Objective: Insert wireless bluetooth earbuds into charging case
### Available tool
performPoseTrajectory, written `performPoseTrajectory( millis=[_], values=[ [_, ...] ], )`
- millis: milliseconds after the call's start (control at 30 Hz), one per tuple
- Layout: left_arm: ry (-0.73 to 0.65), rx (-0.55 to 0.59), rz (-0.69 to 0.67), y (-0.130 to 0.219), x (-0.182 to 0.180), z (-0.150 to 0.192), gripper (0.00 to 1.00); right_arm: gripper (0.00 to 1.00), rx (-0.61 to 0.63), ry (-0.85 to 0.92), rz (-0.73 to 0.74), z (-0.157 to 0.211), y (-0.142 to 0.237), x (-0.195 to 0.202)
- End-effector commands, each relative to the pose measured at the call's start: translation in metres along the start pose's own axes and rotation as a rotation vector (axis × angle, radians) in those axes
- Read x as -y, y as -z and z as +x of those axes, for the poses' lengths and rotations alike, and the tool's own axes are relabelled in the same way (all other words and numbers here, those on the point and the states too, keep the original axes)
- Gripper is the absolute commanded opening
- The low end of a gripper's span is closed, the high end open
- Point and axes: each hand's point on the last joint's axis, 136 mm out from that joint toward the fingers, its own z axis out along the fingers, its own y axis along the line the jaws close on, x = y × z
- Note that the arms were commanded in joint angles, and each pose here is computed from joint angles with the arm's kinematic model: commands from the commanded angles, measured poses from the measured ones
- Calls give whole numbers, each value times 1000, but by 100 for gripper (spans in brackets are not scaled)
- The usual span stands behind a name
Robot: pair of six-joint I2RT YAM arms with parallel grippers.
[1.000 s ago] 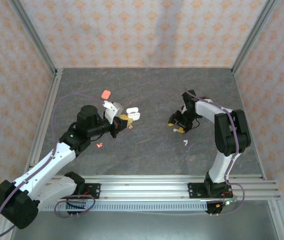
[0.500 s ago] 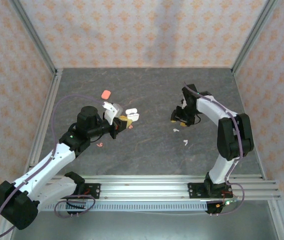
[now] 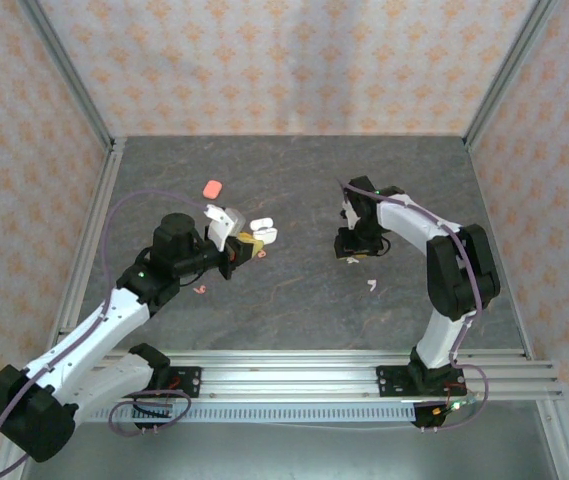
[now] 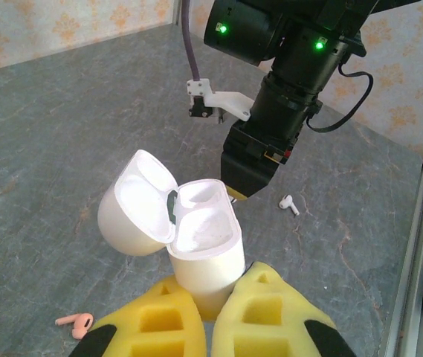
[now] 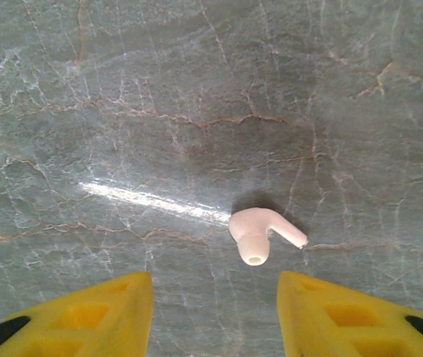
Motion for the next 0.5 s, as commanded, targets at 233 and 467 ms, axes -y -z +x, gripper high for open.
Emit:
performPoseTrajectory(
  millis=[233,467],
  values=[
    [-16,-5,-13,3,1,2,0,52,-36,182,80,-3,-13,-5],
    [-17,-9,-9,2,2,3,0,53,-81,224,177,-4,-22,4]
  ],
)
